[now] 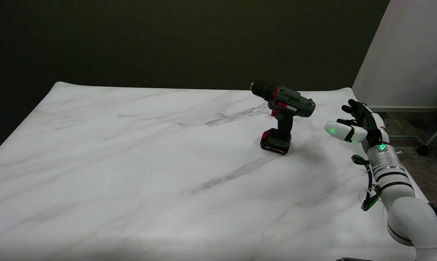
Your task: Pick up the power screwdriver.
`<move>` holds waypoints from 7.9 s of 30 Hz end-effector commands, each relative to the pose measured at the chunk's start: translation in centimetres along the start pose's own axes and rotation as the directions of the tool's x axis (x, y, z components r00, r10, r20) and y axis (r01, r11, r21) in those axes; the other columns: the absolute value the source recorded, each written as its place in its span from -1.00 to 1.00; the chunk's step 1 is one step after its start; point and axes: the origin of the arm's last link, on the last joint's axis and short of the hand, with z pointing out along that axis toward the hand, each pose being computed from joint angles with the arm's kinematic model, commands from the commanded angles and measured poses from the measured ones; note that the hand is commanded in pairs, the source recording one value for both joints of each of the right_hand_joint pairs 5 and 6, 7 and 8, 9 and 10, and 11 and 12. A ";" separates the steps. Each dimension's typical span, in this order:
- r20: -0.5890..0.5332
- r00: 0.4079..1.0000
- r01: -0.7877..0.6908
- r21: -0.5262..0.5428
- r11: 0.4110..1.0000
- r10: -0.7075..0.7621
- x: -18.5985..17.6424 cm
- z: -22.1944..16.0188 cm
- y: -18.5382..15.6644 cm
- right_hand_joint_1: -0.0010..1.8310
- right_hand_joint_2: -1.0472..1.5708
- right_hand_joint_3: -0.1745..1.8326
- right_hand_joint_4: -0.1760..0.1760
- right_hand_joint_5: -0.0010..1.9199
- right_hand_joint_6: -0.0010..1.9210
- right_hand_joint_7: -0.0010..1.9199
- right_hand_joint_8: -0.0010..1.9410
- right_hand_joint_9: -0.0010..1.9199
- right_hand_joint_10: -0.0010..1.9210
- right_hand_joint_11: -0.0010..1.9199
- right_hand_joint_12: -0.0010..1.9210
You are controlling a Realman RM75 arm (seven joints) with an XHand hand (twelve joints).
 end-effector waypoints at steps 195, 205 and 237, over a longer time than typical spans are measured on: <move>0.344 0.934 -0.086 -0.051 0.995 0.098 -13.9 3.7 -0.2 0.10 0.42 -0.37 -0.43 -0.44 -0.44 0.81 0.79 0.50 0.50 0.16 0.16; 0.344 0.934 -0.085 -0.057 0.995 0.099 -14.0 3.9 0.0 0.06 0.53 -0.34 -0.16 -0.36 -0.36 1.00 0.98 0.68 0.68 0.39 0.39; 0.346 0.933 -0.080 -0.061 0.995 0.096 -14.3 4.3 0.0 0.42 0.38 -0.61 0.09 0.40 0.40 1.00 0.98 1.00 1.00 1.00 1.00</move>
